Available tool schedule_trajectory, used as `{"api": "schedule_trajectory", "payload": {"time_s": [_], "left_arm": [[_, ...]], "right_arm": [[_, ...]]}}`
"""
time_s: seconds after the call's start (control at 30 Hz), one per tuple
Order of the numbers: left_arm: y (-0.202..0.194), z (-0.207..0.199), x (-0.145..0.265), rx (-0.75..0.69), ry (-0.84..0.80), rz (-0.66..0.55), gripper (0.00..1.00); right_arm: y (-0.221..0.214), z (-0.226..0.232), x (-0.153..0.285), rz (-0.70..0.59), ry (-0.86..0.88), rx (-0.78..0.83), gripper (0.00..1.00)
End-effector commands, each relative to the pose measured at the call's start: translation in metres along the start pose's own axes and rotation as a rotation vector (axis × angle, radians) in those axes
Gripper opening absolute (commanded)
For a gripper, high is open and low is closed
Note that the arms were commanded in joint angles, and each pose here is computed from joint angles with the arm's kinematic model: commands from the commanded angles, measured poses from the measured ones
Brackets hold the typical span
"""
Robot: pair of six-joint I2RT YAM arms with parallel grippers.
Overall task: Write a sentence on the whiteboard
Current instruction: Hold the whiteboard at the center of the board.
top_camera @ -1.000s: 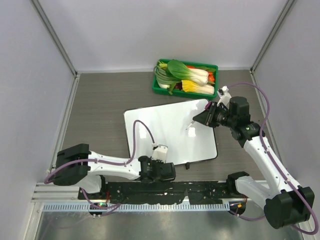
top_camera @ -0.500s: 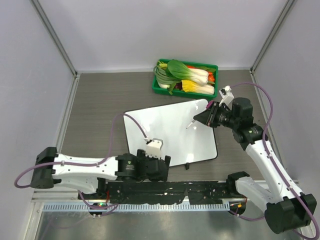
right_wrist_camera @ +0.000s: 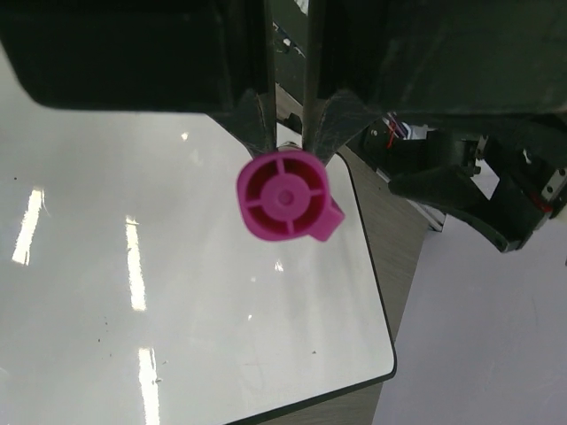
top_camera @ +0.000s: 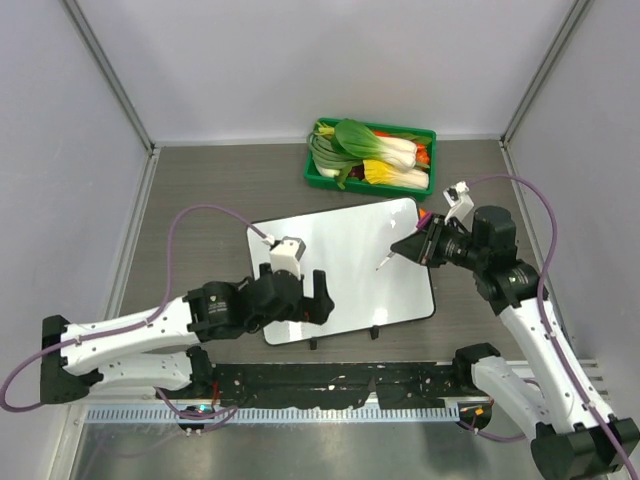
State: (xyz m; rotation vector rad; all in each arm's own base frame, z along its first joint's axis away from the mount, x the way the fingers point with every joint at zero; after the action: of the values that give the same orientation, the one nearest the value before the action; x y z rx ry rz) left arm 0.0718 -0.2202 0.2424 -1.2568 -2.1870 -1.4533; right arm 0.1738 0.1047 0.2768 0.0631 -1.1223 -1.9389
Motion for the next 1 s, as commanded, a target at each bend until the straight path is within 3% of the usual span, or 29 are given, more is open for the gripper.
{"api": "schedule_trajectory", "payload": {"time_s": [0.0,0.2,0.33,0.6,0.97], "left_arm": [[0.045,-0.027,0.004,0.018,-0.124,-0.043,1.0],[0.1,-0.029,0.007,0.059,-0.183,-0.054,1.0],[0.12,-0.014,0.004,0.088,-0.158,0.003,1.0],[0.13,0.026,0.009,0.202,-0.175,0.03,1.0],[0.134,0.057,0.029,0.118,-0.073,-0.035,1.0]], "right_arm": [[-0.001,0.015,0.028,-0.047,-0.021,0.047,0.01],[-0.01,0.029,0.053,-0.087,-0.024,0.04,0.01],[-0.019,0.034,0.069,-0.098,-0.045,0.051,0.01],[-0.033,0.039,0.087,-0.094,-0.077,0.031,0.01],[-0.036,0.035,0.085,-0.122,-0.088,0.042,0.01]]}}
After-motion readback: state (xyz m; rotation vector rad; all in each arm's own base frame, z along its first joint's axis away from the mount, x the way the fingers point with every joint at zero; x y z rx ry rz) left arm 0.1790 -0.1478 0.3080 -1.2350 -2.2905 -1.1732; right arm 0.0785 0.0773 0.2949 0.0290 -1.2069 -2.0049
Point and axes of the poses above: each gripper's point midway between its finger pads, its own x axis back along the fingers, its own z axis along the line the jaws close on, y = z × x, the point moved 9 cm from there along x, back along the fingers, and after that the axes turned 7 degrees about x, right-handed, at the moved point
